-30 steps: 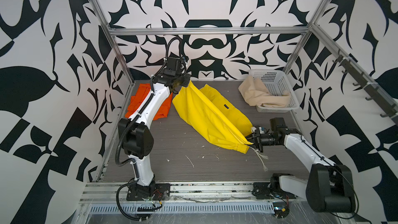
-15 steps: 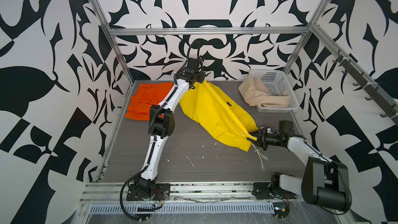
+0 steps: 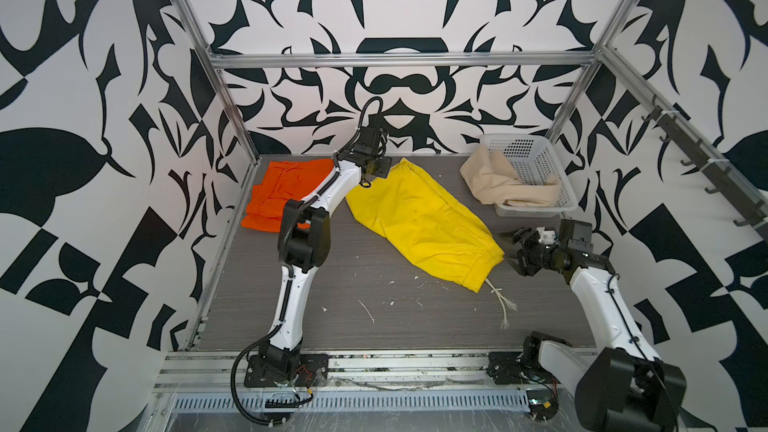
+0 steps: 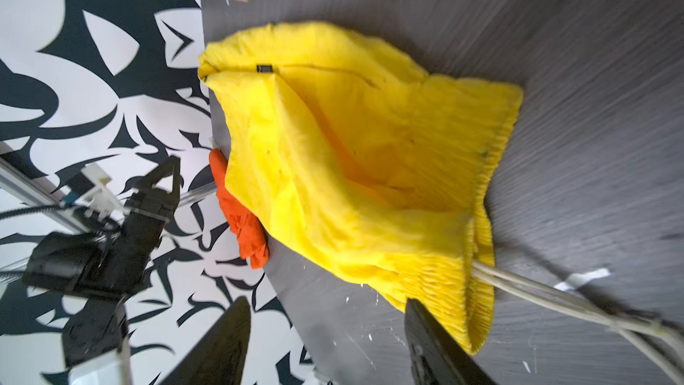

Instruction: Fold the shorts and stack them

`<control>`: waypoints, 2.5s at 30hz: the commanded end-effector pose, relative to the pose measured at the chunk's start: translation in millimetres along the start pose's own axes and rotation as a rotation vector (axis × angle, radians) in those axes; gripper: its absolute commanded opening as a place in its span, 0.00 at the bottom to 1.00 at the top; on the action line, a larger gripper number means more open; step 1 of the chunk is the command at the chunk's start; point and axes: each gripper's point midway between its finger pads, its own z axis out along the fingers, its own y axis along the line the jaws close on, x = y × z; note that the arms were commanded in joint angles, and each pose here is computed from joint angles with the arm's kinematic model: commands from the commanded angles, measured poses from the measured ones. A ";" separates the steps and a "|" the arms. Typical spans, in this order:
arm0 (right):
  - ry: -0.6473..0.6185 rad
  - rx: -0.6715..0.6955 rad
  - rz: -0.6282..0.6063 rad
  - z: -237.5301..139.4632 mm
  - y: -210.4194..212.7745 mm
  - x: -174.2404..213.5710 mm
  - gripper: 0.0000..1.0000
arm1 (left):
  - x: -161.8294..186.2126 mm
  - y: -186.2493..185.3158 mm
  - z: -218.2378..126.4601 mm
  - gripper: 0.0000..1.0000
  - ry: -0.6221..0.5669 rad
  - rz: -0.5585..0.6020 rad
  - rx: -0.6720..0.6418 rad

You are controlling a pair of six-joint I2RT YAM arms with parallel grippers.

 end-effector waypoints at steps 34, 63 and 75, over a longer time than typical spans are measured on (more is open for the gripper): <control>0.241 0.386 -0.386 77.6 -83.7 74.1 0.68 | 292.7 -38.5 -108.2 0.60 0.525 -0.723 -0.046; 0.545 0.228 -1.606 210.3 60.4 101.2 0.68 | 164.9 41.1 -43.5 0.50 0.340 -0.678 0.192; 0.605 0.281 -1.626 226.6 38.9 96.8 0.42 | 173.0 36.7 -18.0 0.45 0.362 -0.662 0.241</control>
